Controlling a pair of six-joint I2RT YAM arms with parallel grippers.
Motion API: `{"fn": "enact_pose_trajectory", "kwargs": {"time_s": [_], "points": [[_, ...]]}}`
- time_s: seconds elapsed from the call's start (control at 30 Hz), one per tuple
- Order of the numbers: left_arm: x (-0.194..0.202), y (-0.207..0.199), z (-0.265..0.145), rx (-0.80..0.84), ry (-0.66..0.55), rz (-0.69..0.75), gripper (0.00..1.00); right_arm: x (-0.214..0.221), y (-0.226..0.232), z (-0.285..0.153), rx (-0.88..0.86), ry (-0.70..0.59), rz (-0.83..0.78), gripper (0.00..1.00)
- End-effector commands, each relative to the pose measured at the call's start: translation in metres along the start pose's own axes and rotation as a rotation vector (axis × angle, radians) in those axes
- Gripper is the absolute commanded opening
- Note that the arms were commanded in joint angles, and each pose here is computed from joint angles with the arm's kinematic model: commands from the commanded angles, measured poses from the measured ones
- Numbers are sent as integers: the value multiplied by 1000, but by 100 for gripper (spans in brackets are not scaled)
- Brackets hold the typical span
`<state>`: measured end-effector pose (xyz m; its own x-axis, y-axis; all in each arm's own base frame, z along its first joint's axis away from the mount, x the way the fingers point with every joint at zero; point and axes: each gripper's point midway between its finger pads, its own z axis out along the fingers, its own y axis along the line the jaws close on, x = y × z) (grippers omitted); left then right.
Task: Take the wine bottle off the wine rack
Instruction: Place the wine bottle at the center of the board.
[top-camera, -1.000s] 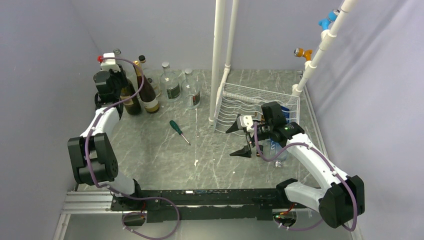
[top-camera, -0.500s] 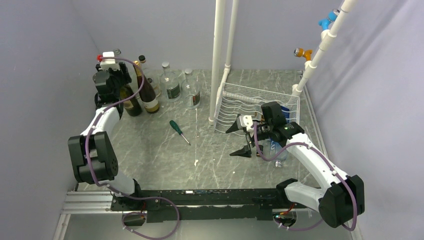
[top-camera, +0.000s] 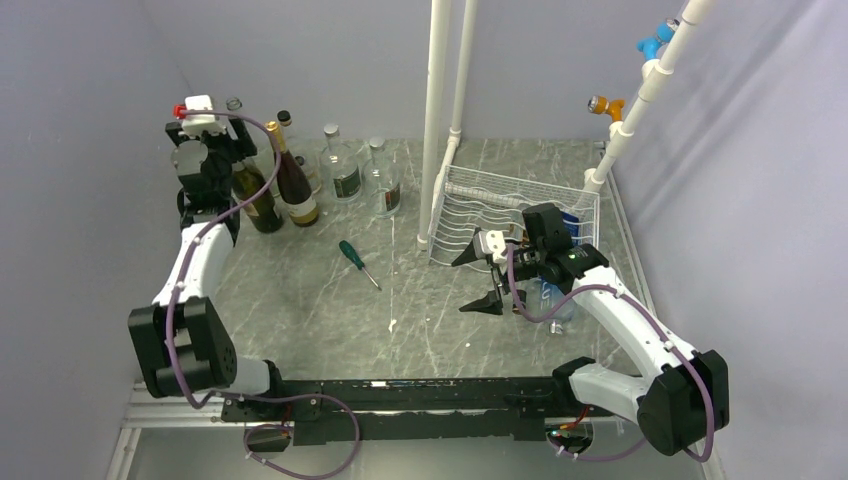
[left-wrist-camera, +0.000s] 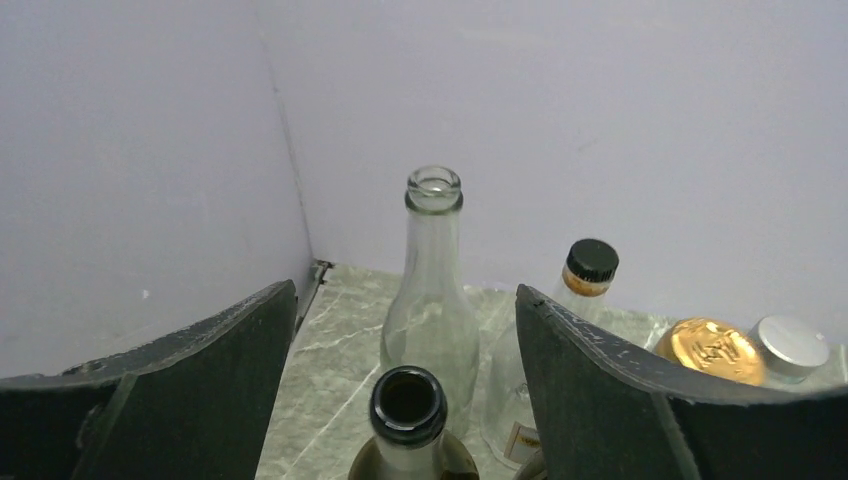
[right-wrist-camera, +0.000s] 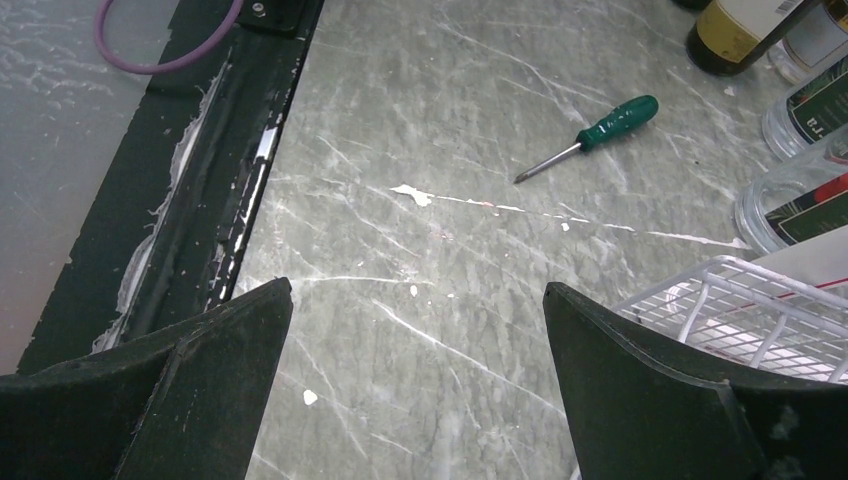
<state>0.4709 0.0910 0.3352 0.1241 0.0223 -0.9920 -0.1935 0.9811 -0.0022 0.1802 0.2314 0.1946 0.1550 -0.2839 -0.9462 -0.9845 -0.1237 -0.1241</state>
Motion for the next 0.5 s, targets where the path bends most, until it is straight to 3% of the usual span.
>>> {"fn": "enact_pose_trajectory", "kwargs": {"time_s": [0.0, 0.1, 0.47], "points": [[-34, 14, -23, -81, -51, -54, 89, -18, -7, -5, 19, -22, -77, 100], [-34, 14, -41, -97, -35, -116, 99, -19, -7, -6, 23, -20, -82, 100], [-9, -11, -108, -30, 76, -391, 100, -22, -5, -11, 33, -16, -107, 100]]}}
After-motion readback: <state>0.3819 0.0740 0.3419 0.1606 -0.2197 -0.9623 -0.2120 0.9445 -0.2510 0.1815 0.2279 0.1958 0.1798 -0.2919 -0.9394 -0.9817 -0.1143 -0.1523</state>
